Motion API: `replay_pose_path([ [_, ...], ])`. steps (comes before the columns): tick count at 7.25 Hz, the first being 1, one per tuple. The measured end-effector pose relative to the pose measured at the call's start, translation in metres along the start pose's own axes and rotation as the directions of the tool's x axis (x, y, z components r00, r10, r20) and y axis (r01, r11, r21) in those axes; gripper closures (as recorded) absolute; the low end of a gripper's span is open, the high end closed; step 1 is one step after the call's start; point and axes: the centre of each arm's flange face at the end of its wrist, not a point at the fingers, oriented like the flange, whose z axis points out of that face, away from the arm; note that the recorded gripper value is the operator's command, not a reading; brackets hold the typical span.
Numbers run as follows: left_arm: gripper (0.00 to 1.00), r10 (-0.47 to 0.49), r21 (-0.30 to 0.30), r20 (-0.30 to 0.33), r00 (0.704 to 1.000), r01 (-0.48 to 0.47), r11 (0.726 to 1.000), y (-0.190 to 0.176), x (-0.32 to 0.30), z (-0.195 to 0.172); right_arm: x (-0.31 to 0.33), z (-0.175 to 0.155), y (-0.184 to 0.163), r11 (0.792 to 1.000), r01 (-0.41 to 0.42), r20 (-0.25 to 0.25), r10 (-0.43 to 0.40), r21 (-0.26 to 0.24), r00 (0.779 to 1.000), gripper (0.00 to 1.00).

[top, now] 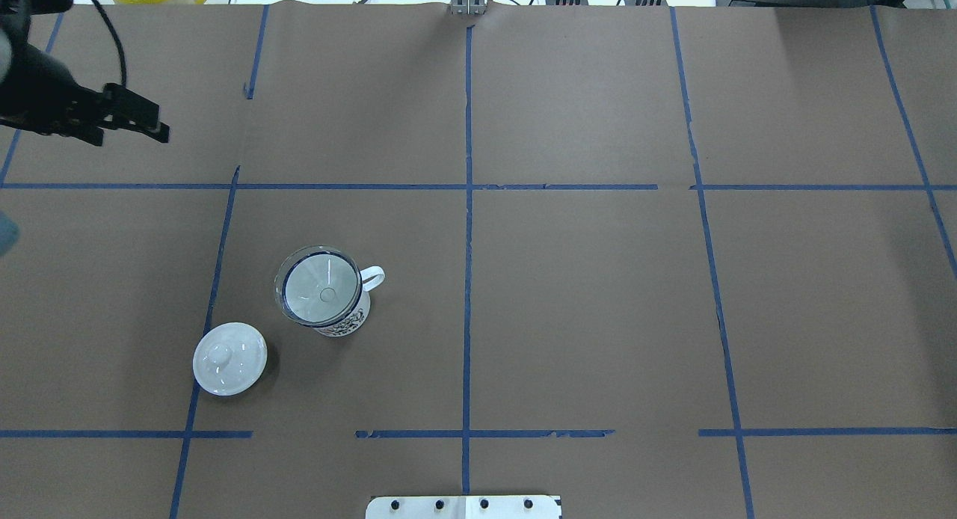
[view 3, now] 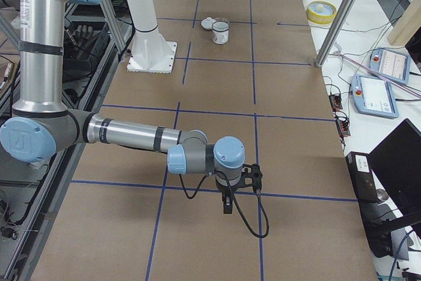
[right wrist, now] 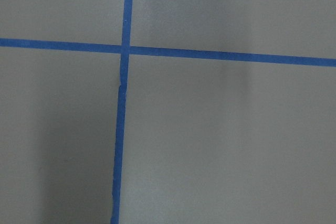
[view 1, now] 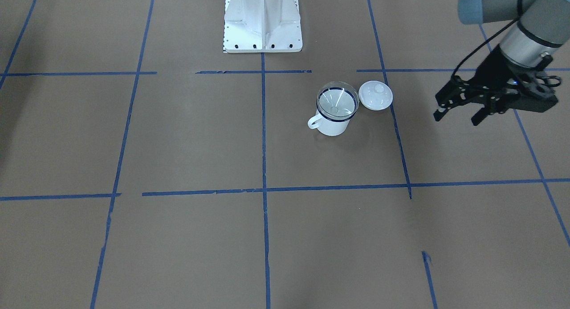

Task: Remove funnel from cup
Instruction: 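Move the left gripper down over the clear glass funnel in the mug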

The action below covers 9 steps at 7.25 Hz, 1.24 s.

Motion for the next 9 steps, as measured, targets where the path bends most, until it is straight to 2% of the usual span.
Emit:
replay_pose_path([
  [1,0.00,-0.054,-0.002,-0.002,0.999,0.054,0.999,0.020,0.050,0.019,0.000,0.000,0.000,1.000,0.000,0.000,0.000,0.000,1.000,0.00],
  [3,0.00,-0.116,-0.021,0.057,0.992,0.118,0.993,0.056,0.132,0.052,0.000,0.000,0.000,1.000,0.000,0.000,0.000,0.000,1.000,0.00],
  [4,0.00,-0.119,-0.039,0.078,0.990,0.122,0.992,0.075,0.160,0.066,0.000,0.000,0.000,1.000,0.000,0.000,0.000,0.000,1.000,0.00],
  [6,0.01,-0.112,-0.069,0.117,0.987,0.121,0.990,0.109,0.190,0.101,0.000,0.000,0.000,1.000,0.000,0.000,0.000,0.000,1.000,0.00],
  [9,0.07,-0.101,-0.066,0.166,0.981,0.114,0.991,0.120,0.210,0.138,0.000,0.000,0.000,1.000,0.000,0.000,0.000,0.000,1.000,0.00],
])
